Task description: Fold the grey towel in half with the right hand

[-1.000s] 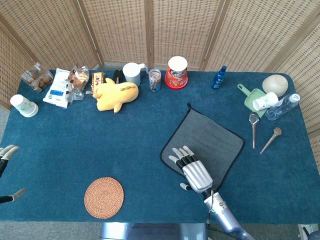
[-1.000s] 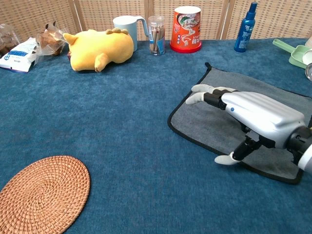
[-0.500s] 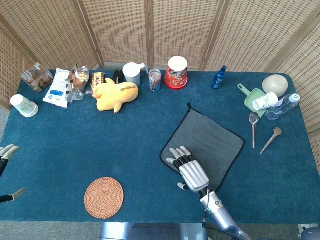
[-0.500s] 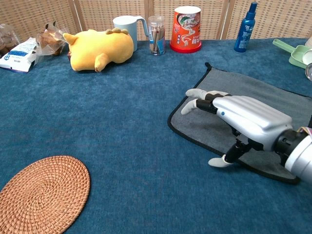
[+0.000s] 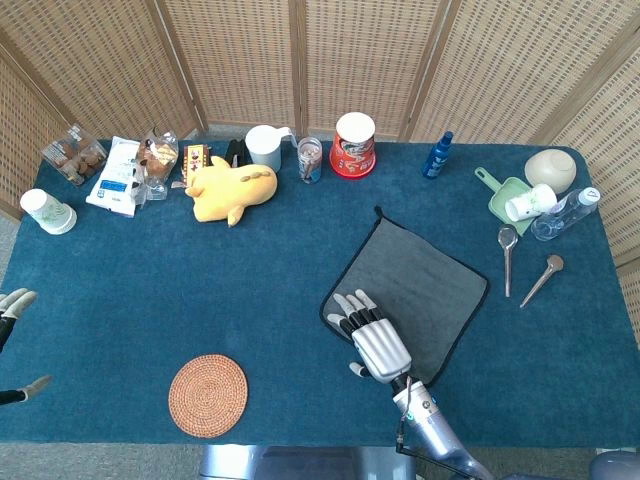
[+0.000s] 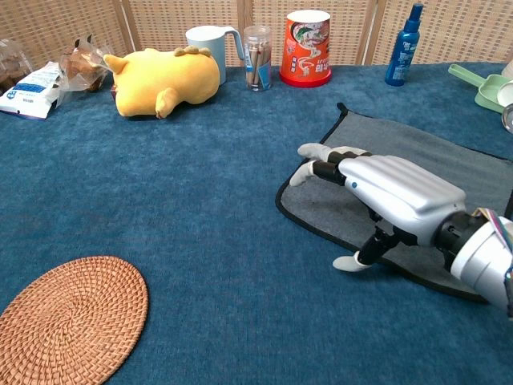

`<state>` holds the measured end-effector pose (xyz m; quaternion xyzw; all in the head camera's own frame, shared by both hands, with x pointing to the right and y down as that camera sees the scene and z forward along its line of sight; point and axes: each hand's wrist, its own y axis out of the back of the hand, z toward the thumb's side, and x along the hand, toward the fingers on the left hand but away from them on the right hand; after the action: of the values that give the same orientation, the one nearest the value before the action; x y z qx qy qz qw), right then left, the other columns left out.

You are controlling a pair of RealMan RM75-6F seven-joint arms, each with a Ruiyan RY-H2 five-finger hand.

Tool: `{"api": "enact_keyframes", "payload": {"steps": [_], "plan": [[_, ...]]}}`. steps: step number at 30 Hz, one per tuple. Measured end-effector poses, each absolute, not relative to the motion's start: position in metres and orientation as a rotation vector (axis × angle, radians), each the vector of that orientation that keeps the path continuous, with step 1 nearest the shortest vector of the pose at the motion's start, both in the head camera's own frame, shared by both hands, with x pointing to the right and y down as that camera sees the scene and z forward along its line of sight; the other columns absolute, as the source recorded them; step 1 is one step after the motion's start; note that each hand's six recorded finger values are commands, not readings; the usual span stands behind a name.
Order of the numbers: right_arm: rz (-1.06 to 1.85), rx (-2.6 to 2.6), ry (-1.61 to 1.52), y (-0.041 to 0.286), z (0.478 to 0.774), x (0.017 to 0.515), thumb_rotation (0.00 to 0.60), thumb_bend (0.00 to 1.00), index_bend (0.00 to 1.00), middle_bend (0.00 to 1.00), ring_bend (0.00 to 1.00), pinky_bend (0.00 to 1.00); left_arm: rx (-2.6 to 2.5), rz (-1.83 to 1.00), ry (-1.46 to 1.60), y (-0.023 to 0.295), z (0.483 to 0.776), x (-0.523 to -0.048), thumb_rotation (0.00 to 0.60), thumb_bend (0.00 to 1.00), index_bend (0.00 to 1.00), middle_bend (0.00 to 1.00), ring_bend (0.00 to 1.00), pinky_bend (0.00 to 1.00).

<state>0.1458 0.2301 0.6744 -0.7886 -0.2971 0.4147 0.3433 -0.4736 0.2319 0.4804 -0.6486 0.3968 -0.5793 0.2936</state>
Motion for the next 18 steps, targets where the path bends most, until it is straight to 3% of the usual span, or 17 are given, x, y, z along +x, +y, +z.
{"api": "enact_keyframes", "payload": {"steps": [13, 18], "plan": [[1.096, -2.014, -0.753, 0.2298, 0.6795, 0.1474, 0.600, 0.00, 0.22, 0.00, 0.00, 0.00, -1.733, -1.542, 1.057, 0.2320, 0.4806, -0.4735, 0.600, 0.16, 0.00, 0.00, 0.00, 0.00], [1.100, -1.992, -0.748, 0.2301, 0.6811, 0.1504, 0.600, 0.11, 0.22, 0.00, 0.00, 0.00, -1.734, -1.544, 1.057, 0.2322, 0.4806, -0.4735, 0.600, 0.16, 0.00, 0.00, 0.00, 0.00]]}}
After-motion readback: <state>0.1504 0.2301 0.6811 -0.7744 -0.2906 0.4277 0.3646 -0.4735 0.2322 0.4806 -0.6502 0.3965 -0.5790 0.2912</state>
